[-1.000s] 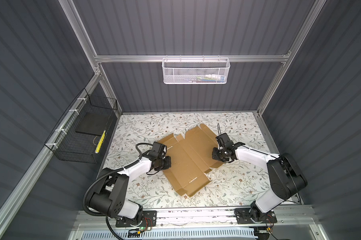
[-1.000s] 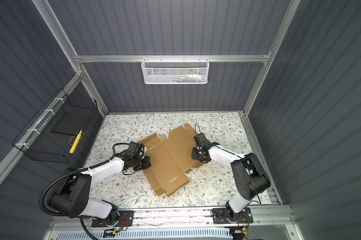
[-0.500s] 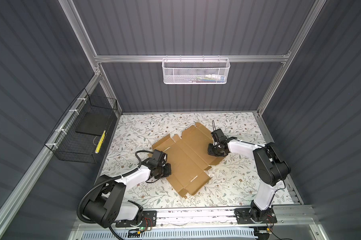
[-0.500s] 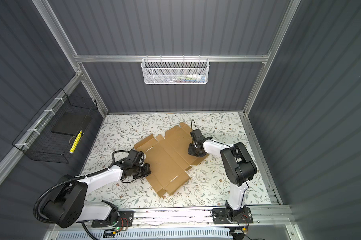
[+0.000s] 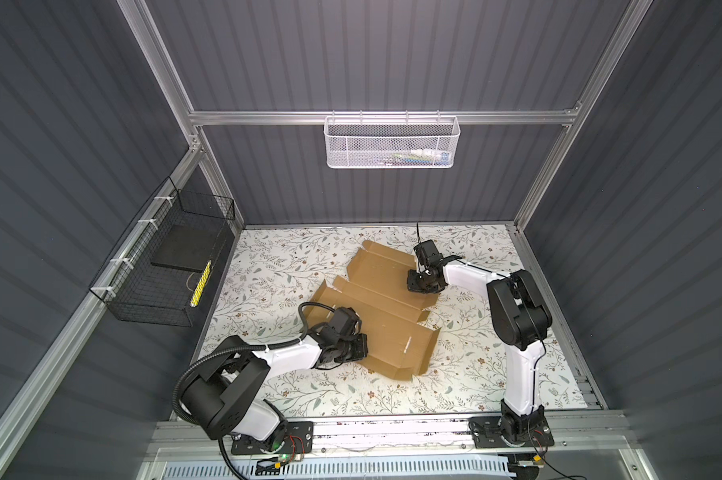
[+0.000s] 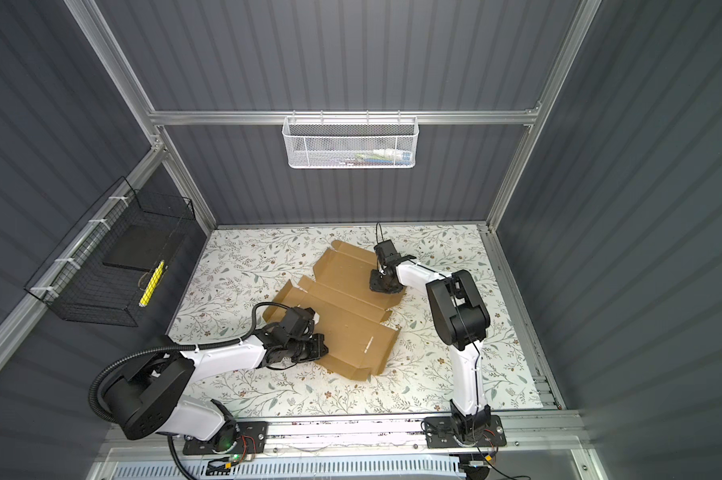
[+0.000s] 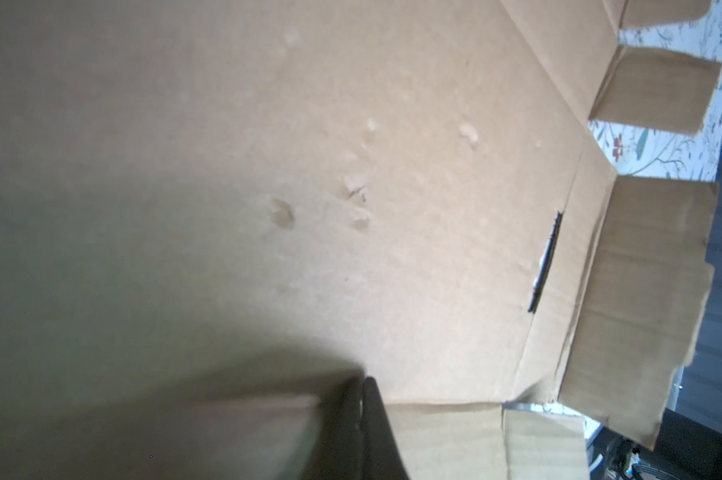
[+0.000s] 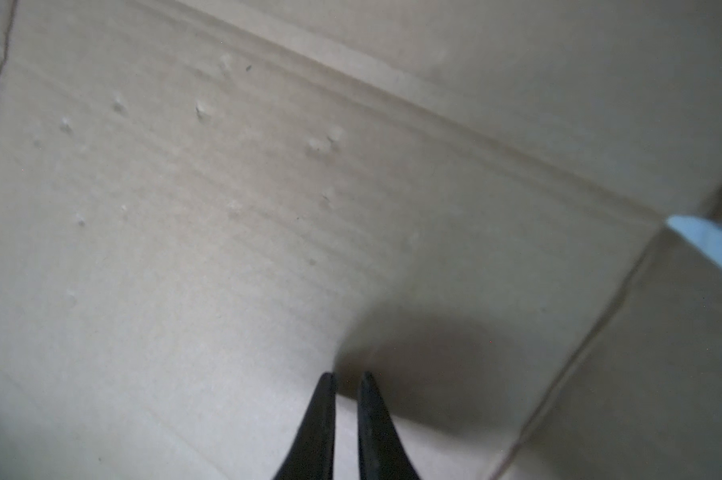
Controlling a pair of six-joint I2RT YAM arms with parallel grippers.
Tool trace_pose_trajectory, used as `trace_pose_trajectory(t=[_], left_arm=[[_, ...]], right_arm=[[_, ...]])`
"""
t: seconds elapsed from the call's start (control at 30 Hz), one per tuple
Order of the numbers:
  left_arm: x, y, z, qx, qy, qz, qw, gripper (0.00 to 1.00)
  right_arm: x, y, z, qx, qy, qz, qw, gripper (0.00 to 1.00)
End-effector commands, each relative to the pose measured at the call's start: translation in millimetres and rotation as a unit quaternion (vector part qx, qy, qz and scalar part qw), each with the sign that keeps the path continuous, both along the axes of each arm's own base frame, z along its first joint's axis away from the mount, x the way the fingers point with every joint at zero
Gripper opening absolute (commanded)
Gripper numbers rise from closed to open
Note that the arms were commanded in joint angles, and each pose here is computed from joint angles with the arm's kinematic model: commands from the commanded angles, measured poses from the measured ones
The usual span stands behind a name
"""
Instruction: Fold the paper box
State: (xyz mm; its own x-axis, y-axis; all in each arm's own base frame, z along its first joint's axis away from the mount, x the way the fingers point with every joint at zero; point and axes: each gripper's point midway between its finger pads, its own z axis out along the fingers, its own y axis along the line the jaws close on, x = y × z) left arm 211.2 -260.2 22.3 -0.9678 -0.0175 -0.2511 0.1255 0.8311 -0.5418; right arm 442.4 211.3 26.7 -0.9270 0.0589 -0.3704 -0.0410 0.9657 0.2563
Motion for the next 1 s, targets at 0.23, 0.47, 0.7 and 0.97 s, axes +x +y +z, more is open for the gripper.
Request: trace_pose_trajectory(t=[0.23,0.47,0.7,0.97], left_arm=[[22.7,-12.5,40.8,0.013,-0.046,-0.001,0.999,0.0],[62.6,-11.2,80.5,0.051,-0.122,-0.008,0.991,0.0],[114.1,1.8,86.7,0.045,-0.129,0.016,0.99,0.0],[153.7,8.2,79.7,0.052,-0.123,0.021,0.991,0.0]], right_arm=[[-41.9,-20.8,51.0,-0.018,-0.016,0.005,1.0,0.17],[-85.7,-20.4,57.3,-0.005,-0.013,-0.007,1.0,0.18],[-118.4,-25.8,25.7,0.001,0.02,-0.024,1.0,0.17],[-135.4,-32.9,-4.4,-0.006,0.05,-0.029,0.998,0.17]])
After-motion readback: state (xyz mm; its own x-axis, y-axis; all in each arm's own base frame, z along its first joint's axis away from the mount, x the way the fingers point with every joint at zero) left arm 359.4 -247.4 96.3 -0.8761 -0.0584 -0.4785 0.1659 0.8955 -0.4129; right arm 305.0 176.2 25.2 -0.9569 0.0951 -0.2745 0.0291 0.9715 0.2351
